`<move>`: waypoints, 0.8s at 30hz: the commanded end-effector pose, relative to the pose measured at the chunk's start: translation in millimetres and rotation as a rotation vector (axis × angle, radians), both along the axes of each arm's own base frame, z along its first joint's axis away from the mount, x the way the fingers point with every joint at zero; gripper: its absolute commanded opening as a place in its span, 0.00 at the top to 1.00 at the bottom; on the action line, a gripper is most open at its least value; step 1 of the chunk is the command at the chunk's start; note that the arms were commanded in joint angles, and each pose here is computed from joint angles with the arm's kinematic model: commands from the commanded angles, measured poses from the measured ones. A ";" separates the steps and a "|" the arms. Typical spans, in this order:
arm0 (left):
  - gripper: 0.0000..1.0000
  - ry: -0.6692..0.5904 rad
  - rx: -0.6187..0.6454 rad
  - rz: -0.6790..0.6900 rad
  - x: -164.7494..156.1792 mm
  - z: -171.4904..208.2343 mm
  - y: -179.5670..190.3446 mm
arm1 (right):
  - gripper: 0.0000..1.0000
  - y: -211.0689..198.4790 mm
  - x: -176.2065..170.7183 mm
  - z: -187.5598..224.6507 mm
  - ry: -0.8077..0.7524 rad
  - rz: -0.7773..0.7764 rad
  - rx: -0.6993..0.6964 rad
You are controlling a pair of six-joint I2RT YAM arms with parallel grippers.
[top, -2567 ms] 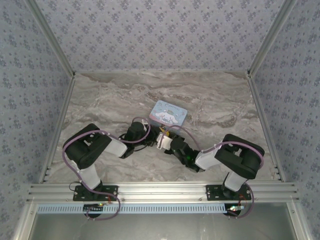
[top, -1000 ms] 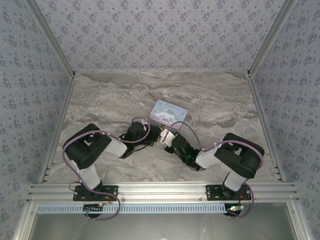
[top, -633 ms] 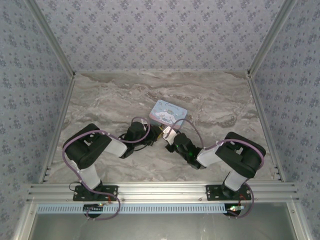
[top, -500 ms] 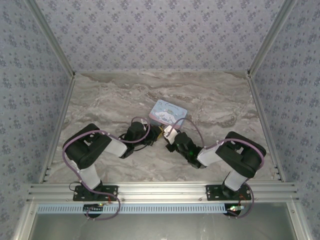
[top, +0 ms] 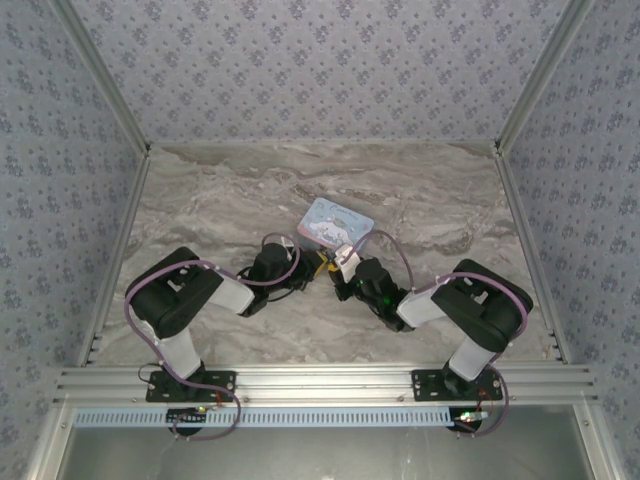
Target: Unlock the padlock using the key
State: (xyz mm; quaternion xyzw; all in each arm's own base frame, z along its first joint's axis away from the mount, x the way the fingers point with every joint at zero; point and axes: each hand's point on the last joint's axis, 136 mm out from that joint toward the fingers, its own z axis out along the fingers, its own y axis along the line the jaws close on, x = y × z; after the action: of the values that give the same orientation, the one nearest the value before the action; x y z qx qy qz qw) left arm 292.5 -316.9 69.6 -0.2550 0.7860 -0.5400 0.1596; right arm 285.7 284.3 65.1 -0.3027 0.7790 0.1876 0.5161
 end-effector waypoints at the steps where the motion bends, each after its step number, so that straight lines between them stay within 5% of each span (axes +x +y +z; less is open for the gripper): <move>1: 0.91 -0.031 -0.049 -0.050 -3.1 17.1 -13.3 | 1.00 7.7 3.1 6.2 0.009 0.009 0.052; 18: 0.71 -0.005 -0.025 -0.028 3.8 3.8 -14.7 | 1.00 8.7 -0.4 3.4 -0.010 0.023 -0.009; 24: 0.74 0.001 -0.019 -0.023 7.7 -0.6 -16.0 | 1.00 9.0 -2.4 3.1 -0.010 0.026 -0.010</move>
State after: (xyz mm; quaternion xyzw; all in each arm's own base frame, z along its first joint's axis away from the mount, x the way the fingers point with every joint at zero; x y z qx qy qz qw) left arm 296.8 -324.3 63.2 -0.2560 0.7890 -0.5379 0.1502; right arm 284.0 287.9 65.4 -0.3101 0.7768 0.1881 0.5148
